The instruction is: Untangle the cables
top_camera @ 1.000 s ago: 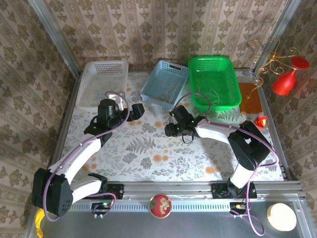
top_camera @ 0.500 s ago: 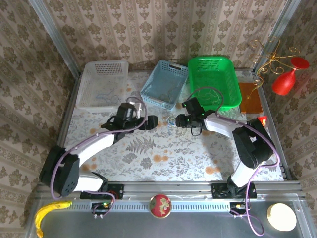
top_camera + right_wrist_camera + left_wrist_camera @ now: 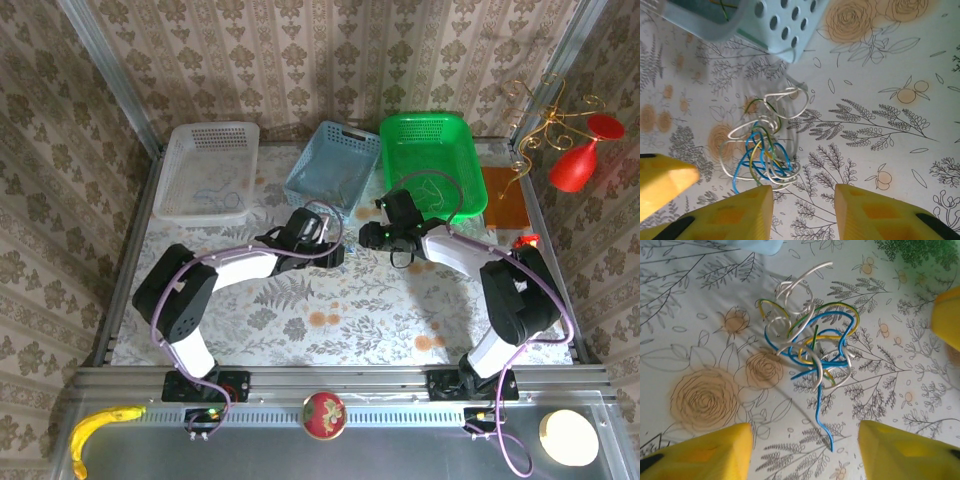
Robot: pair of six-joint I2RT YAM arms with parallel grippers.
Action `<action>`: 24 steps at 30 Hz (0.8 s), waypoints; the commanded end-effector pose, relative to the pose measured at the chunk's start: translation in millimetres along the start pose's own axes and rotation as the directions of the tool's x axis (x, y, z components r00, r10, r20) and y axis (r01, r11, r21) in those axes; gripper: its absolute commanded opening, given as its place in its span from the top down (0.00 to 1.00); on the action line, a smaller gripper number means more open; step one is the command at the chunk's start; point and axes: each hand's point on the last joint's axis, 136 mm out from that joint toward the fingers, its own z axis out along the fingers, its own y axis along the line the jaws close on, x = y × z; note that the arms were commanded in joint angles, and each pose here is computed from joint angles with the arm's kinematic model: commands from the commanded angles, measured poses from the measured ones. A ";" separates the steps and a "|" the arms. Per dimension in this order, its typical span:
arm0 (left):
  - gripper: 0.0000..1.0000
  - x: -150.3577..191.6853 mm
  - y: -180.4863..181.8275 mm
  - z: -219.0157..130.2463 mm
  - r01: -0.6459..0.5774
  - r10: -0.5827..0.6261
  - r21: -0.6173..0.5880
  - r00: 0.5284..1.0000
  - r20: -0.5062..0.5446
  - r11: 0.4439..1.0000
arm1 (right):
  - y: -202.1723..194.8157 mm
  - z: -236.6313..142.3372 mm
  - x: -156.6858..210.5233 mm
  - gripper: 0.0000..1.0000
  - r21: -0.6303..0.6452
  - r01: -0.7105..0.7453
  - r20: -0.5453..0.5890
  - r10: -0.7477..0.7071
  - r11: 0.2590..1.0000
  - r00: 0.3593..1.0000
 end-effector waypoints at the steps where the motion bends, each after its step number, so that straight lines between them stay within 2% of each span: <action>1: 0.48 -2.7 3.9 7.1 -0.023 0.023 -0.054 1.000 -0.014 0.998 | 4.4 -9.3 -7.1 0.61 -0.030 -0.013 0.036 0.014 0.999 0.999; 12: 0.65 -2.5 -5.4 27.9 -0.052 0.049 -0.058 0.998 -0.049 0.997 | 3.4 -14.6 -5.8 0.62 -0.037 -0.020 0.046 0.022 0.999 0.999; 24: 0.77 3.5 -2.4 39.1 -0.053 0.047 -0.071 0.996 -0.078 0.996 | 4.6 -21.0 -7.9 0.63 -0.049 -0.024 0.060 0.027 0.999 0.998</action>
